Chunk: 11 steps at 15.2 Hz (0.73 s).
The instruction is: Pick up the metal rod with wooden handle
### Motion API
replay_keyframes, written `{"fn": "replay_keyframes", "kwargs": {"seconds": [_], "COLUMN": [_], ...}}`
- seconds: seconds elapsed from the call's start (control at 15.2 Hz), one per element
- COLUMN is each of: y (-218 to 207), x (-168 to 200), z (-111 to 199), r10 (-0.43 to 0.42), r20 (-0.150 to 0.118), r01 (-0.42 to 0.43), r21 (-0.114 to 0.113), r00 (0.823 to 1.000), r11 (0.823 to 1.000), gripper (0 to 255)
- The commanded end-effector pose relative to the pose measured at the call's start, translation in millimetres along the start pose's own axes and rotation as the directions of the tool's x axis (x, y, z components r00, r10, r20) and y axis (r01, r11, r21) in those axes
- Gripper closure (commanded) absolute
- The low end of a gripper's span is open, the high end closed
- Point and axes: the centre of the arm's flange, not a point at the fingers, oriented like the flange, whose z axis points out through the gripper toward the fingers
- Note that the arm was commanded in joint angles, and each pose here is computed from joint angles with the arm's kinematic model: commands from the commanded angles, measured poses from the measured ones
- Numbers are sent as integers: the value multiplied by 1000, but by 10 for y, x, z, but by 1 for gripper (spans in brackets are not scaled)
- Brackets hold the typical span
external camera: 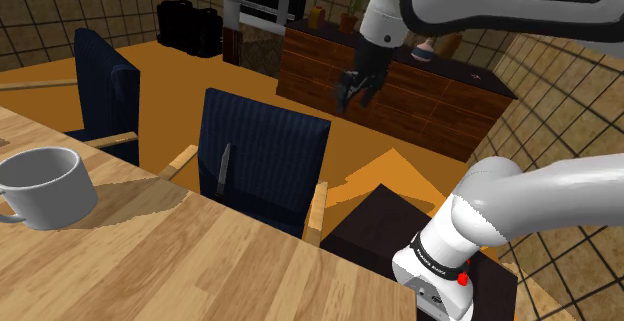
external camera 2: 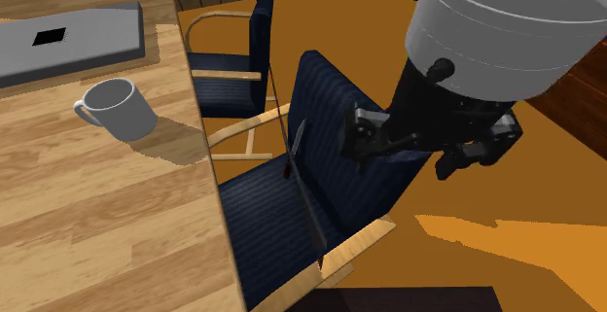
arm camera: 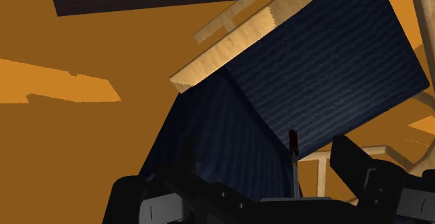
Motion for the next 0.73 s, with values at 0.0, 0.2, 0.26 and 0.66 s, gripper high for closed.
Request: {"fn": "replay_keyframes", "kwargs": {"seconds": [0.0, 0.2, 0.26, 0.66], "y": [-164, -409, -488, -939], "x": [74, 172, 208, 459], "z": [206, 515, 619, 1246], "r10": [37, 87, 104, 202], "r20": [-10, -22, -27, -54], "r01": [-37, -87, -104, -205], "r21": [-9, -23, -28, -54], "r00": [999, 996, 994, 978], "r11": [999, 996, 994, 977], "gripper": [0, 0, 0, 0]}}
